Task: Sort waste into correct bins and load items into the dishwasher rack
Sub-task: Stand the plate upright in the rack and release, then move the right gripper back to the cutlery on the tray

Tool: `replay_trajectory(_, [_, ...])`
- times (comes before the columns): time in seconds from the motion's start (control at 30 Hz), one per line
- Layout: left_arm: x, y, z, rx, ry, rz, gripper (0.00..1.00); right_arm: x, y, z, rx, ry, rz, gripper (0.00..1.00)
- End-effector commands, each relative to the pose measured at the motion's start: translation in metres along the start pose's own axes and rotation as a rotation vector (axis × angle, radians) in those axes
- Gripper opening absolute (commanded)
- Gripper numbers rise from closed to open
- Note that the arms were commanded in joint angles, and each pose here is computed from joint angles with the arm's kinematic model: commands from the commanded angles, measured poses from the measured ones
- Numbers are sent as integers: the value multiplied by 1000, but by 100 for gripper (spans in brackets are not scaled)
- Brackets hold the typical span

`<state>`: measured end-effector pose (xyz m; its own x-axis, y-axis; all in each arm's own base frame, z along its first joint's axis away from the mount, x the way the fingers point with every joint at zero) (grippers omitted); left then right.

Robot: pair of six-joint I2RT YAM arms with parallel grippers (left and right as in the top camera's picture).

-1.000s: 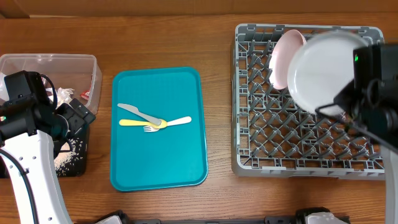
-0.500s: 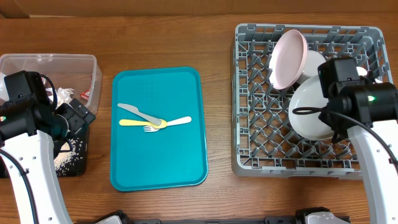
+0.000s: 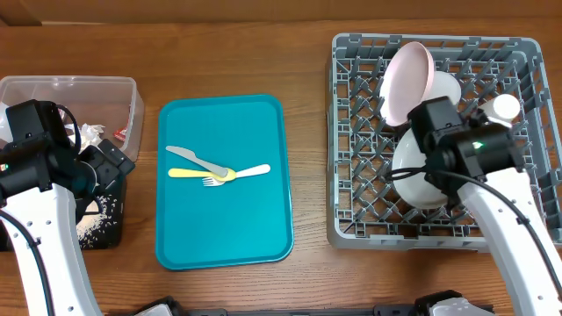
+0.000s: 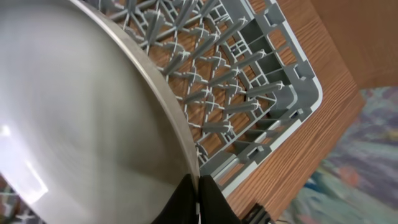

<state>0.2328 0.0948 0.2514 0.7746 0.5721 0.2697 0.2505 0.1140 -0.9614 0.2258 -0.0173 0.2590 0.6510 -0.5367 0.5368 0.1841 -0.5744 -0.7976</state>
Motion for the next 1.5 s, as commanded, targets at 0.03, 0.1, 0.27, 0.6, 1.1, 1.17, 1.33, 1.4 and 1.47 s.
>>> replay_trajectory(0.03, [0,0,3,15,-20,-3,100,-3,5,8,-46,-42,-32,7])
replay_trajectory(0.1, [0,0,3,15,-20,-3,100,-5,8,12,-66,-60,-30,7])
replay_trajectory(0.27, [0,0,3,15,-20,-3,100,-7,17,22,-109,-99,-16,8])
replay_trajectory(0.6, [0,0,3,15,-20,-3,100,-9,-3,36,-20,-106,17,100])
replay_trajectory(1.1, [0,0,3,15,-20,-3,100,51,-115,37,456,140,29,100])
replay_trajectory(1.17, [0,0,3,15,-20,-3,100,57,-132,37,545,169,38,100])
replay_trajectory(1.33, [0,0,3,15,-19,-3,100,55,-167,66,839,171,172,100])
replay_trajectory(1.4, [0,0,3,15,-19,-3,100,55,-172,79,896,161,205,100])
replay_trajectory(1.47, [0,0,3,15,-19,-3,100,55,-170,97,916,148,237,100])
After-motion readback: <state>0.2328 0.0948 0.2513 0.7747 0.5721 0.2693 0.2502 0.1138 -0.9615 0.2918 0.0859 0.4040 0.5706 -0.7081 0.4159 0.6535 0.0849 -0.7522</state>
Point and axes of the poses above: each gripper's point midway between its finger pads, its own y axis out along the fingers, its own z axis along the line the jaws close on, x = y × z, the point moved 5 cm from there along -y, back along the fingers, and after that the axes turned 13 degrees about y, right-handed, at the moved point
